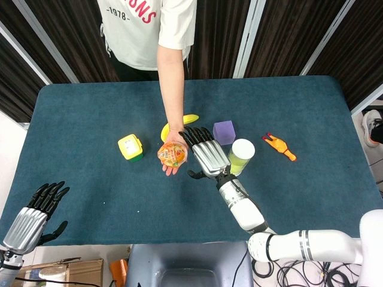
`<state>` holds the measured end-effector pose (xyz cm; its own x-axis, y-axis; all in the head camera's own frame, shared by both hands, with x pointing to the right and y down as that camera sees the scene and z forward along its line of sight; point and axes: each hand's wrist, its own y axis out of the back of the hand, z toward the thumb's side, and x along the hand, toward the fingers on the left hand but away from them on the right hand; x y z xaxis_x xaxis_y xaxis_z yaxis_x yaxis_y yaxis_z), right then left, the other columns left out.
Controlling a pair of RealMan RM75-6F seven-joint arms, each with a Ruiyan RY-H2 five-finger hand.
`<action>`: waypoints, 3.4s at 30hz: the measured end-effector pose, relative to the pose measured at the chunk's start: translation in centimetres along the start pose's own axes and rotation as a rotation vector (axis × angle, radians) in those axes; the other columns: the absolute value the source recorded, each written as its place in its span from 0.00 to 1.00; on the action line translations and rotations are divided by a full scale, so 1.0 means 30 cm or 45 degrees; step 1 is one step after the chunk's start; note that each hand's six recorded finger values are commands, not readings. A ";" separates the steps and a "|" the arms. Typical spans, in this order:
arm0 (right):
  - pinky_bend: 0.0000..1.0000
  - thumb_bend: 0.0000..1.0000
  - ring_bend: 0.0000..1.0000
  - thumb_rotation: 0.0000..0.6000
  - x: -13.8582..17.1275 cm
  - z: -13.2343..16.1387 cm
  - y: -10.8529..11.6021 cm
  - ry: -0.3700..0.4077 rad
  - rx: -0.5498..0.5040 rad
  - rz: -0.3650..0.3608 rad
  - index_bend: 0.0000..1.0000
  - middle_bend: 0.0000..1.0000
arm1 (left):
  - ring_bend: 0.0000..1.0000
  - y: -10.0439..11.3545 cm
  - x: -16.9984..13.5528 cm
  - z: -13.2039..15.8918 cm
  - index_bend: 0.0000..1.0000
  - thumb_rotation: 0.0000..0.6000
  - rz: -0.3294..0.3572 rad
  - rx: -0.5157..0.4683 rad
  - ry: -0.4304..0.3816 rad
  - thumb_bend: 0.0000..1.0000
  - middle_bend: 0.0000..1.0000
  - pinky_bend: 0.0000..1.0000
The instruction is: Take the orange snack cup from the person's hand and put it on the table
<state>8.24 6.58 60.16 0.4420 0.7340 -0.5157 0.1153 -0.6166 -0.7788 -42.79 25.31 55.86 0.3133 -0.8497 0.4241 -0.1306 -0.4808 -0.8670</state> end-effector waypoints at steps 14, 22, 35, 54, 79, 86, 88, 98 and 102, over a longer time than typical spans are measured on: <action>0.00 0.14 0.00 1.00 -0.071 0.041 -0.060 -0.004 -0.017 0.021 0.08 0.01 | 0.00 0.000 -0.006 0.002 0.00 1.00 -0.001 0.000 -0.003 0.37 0.00 0.06; 0.06 0.14 0.00 1.00 -0.116 0.090 -0.095 -0.018 -0.022 -0.007 0.29 0.16 | 0.00 0.001 -0.011 0.002 0.00 1.00 0.000 -0.001 -0.007 0.37 0.00 0.06; 0.17 0.14 0.09 1.00 -0.139 0.105 -0.133 -0.026 0.009 -0.008 0.44 0.28 | 0.00 0.006 -0.017 0.002 0.00 1.00 0.009 -0.002 -0.010 0.37 0.00 0.06; 0.65 0.26 0.55 1.00 -0.143 0.134 -0.117 0.041 0.006 -0.178 0.90 0.66 | 0.00 0.015 -0.024 0.005 0.00 1.00 0.022 -0.010 -0.022 0.37 0.00 0.06; 0.71 0.29 0.59 1.00 0.317 -0.241 -0.038 0.063 -0.186 -0.357 0.95 0.70 | 0.00 0.021 -0.029 0.009 0.00 1.00 0.037 -0.008 -0.020 0.37 0.00 0.06; 0.69 0.29 0.56 1.00 0.371 -0.398 -0.220 -0.026 -0.187 -0.199 0.86 0.69 | 0.00 0.015 -0.022 0.013 0.00 1.00 0.031 -0.008 -0.027 0.37 0.00 0.06; 0.66 0.29 0.47 1.00 0.370 -0.424 -0.279 -0.040 -0.182 -0.151 0.67 0.56 | 0.00 0.016 -0.022 0.016 0.00 1.00 0.034 -0.007 -0.032 0.37 0.00 0.06; 0.40 0.25 0.11 1.00 0.399 -0.441 -0.433 -0.043 -0.100 0.109 0.03 0.16 | 0.00 0.015 -0.031 0.025 0.00 1.00 0.037 -0.005 -0.056 0.37 0.00 0.06; 0.29 0.17 0.00 1.00 0.429 -0.454 -0.441 -0.040 0.016 0.188 0.00 0.02 | 0.00 0.030 -0.039 0.030 0.00 1.00 0.069 -0.004 -0.070 0.37 0.00 0.06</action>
<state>24.53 20.30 68.70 0.4251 0.6442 -0.6359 0.0396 -0.7150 -0.6980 -42.43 26.07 54.36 0.3569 -0.8615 0.3612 -0.1516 -0.4350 -0.8876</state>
